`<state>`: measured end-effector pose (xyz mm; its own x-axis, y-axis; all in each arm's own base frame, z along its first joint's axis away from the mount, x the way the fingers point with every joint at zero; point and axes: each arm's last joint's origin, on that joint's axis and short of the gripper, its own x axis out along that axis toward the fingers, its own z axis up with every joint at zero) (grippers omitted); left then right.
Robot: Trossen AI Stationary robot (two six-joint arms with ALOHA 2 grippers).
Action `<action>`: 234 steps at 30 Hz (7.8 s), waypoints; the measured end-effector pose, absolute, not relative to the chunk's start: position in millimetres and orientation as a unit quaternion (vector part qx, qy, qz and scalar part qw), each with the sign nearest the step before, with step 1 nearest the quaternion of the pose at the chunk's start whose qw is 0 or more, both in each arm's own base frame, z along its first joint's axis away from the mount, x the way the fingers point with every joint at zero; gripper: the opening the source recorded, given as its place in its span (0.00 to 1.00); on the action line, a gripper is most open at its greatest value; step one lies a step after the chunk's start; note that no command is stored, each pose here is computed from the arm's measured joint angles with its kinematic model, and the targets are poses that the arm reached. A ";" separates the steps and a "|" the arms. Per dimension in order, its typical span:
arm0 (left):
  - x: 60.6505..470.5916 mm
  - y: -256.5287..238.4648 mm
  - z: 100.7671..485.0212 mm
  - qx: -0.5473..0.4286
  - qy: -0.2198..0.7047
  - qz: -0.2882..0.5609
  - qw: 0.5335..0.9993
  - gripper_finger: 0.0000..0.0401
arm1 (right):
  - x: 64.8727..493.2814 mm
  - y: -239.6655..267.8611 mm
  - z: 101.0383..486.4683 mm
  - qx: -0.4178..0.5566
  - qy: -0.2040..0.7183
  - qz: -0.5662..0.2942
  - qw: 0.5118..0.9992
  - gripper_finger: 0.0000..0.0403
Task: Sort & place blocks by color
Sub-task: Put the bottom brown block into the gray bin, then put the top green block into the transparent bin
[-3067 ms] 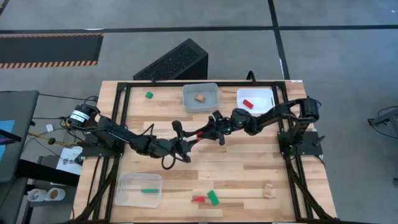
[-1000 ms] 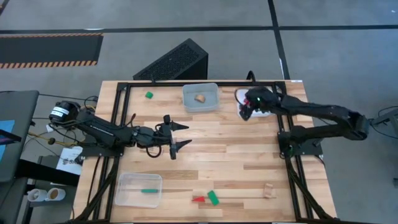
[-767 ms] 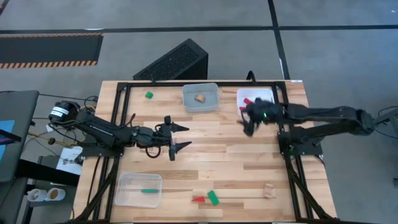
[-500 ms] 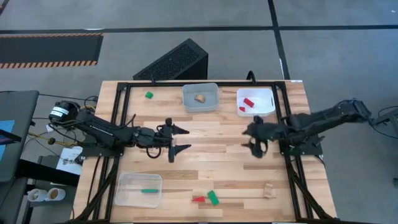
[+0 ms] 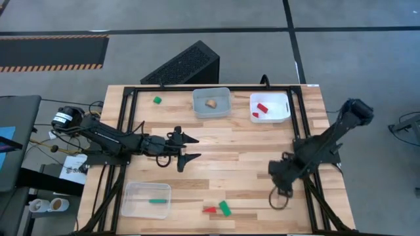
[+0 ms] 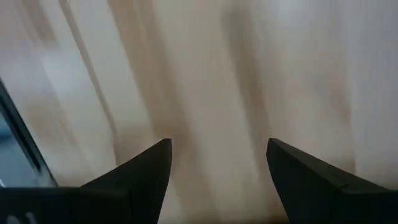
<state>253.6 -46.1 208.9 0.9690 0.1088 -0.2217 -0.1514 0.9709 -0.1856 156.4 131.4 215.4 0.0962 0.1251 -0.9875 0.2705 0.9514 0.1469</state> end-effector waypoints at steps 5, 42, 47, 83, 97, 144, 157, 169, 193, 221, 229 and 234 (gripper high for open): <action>253.7 -46.3 208.9 -0.098 0.106 0.061 0.988 0.69 | 154.8 167.1 206.1 0.154 0.713 -0.026 0.684 0.71; 253.0 -45.9 206.6 -0.094 0.117 0.073 0.986 0.69 | 187.6 147.3 177.0 0.155 0.616 -0.050 0.771 0.07; 252.9 -45.7 206.6 -0.089 0.117 0.076 0.986 0.69 | 219.0 110.0 182.8 0.125 0.556 -0.067 0.819 0.03; 252.0 -42.9 201.5 -0.052 0.135 0.120 0.982 0.69 | 325.3 -195.0 170.2 0.177 0.157 -0.213 0.948 0.07; 251.4 -42.1 200.4 -0.060 0.138 0.136 0.979 0.69 | 328.3 -172.0 207.1 0.059 0.225 -0.221 0.947 0.42; 256.1 2.7 214.4 -0.123 0.193 0.224 0.947 0.58 | 211.1 -37.1 219.4 0.017 0.050 -0.121 0.991 0.35; 219.0 127.0 225.5 -0.182 0.355 0.312 0.862 0.58 | 211.4 -37.0 221.4 0.018 0.040 -0.119 0.992 0.35; 188.3 212.4 241.5 -0.220 0.529 0.374 0.729 0.58 | 213.3 -26.1 229.9 0.026 -0.005 -0.093 0.995 0.33; 182.7 263.1 186.1 -0.137 0.715 0.331 0.601 0.58 | 214.3 6.9 222.4 0.023 0.034 -0.057 0.998 0.33; 207.9 255.6 195.1 0.003 0.708 0.228 0.668 0.53 | 213.3 15.3 219.2 0.054 0.049 -0.061 0.996 0.33; 204.3 254.8 191.8 0.031 0.730 0.200 0.653 0.53 | 213.3 16.2 219.1 0.054 0.049 -0.059 0.996 0.33; 202.8 256.2 191.4 0.022 0.724 0.194 0.661 0.58 | 213.3 16.2 219.1 0.054 0.049 -0.059 0.996 0.33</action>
